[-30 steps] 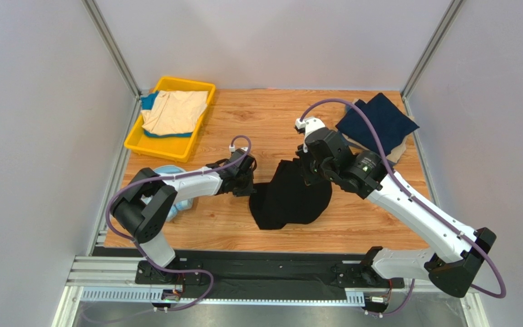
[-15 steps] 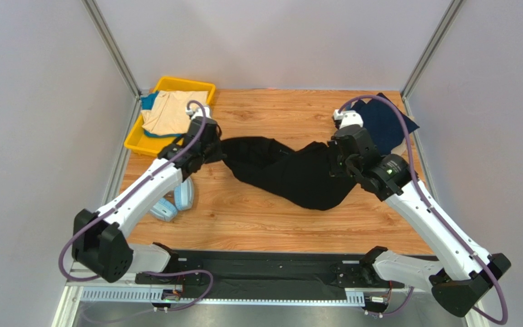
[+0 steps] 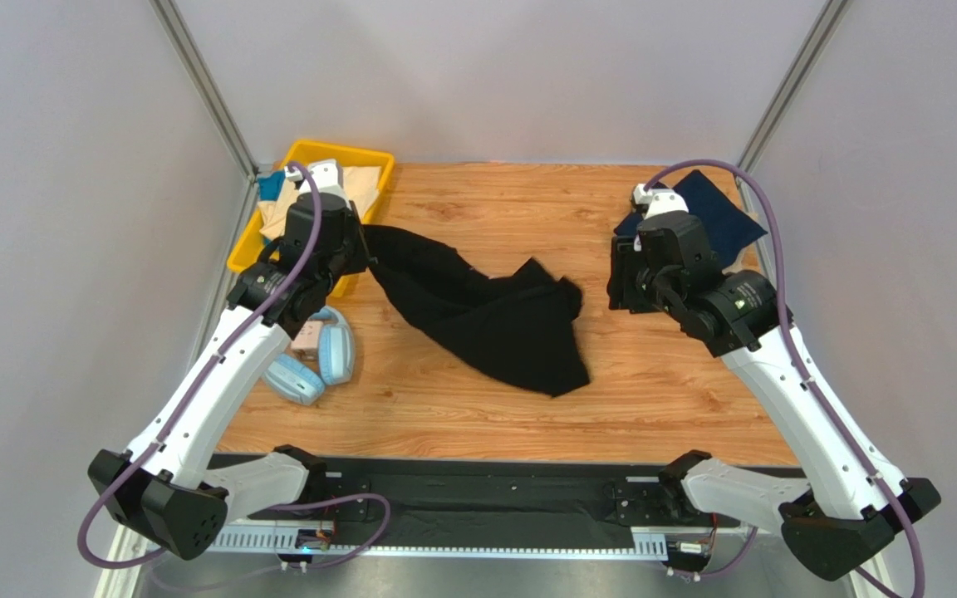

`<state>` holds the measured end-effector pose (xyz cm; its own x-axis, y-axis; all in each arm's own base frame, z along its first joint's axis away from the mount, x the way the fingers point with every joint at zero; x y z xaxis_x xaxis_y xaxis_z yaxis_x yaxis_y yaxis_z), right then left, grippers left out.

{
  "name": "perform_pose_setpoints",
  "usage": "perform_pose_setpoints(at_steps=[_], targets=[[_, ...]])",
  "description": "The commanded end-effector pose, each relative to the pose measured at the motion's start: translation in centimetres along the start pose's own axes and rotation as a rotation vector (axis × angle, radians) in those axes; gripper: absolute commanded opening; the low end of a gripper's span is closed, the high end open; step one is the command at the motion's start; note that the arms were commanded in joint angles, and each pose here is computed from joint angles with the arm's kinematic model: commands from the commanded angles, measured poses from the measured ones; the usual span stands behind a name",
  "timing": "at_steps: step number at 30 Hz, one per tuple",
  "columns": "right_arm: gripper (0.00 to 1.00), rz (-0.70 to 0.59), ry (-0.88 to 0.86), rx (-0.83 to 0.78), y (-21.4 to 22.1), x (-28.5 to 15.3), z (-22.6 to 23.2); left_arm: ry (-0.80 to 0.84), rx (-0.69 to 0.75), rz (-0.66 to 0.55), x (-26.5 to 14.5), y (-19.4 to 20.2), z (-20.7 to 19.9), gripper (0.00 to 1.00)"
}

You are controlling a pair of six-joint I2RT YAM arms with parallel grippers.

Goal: Fold and stack the t-shirts
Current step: Flatten out the tshirt

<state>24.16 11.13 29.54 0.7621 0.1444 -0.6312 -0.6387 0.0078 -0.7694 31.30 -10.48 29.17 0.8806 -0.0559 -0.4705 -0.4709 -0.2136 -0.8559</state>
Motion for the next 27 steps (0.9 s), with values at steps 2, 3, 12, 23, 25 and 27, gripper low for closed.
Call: perform_pose_setpoints(at_steps=[2, 3, 12, 23, 25, 27], targets=[[0.48, 0.078, -0.032, 0.028, 2.3, -2.0, -0.3, -0.035, 0.058, 0.012, 0.2, -0.1, 0.9, 0.0], [0.58, 0.053, -0.024, 0.031, 1.9, -2.3, -0.6, -0.027, 0.057, 0.017, 0.4, 0.0, 0.7, 0.0], [0.64, 0.018, -0.14, 0.0, 0.9, 2.0, 2.5, 0.076, 0.097, 0.107, 1.9, 3.5, -0.4, 0.0], [0.65, -0.017, -0.09, 0.014, -1.1, 3.8, 2.7, 0.557, 0.185, 0.198, 1.7, 4.7, -10.1, 0.0], [0.66, -0.009, -0.075, 0.014, -0.5, 4.0, 2.4, 0.654, 0.264, 0.191, 0.3, 4.7, -13.4, 0.0], [0.66, -0.003, -0.051, 0.023, 0.0, 4.1, 1.9, 0.731, 0.293, 0.206, -0.2, 4.9, -16.0, 0.0]])
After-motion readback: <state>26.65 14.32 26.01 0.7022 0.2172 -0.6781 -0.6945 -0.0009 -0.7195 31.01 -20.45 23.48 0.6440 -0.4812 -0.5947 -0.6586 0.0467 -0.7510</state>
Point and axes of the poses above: each gripper's point midway between its finger pads, its own x axis out along the fingers, its own z axis along the line the jaws close on, y = z × x, the point moved 2 cm from there along -x, back along the fingers, and after that the axes turned 1 degree about x, right-handed, at the moved point
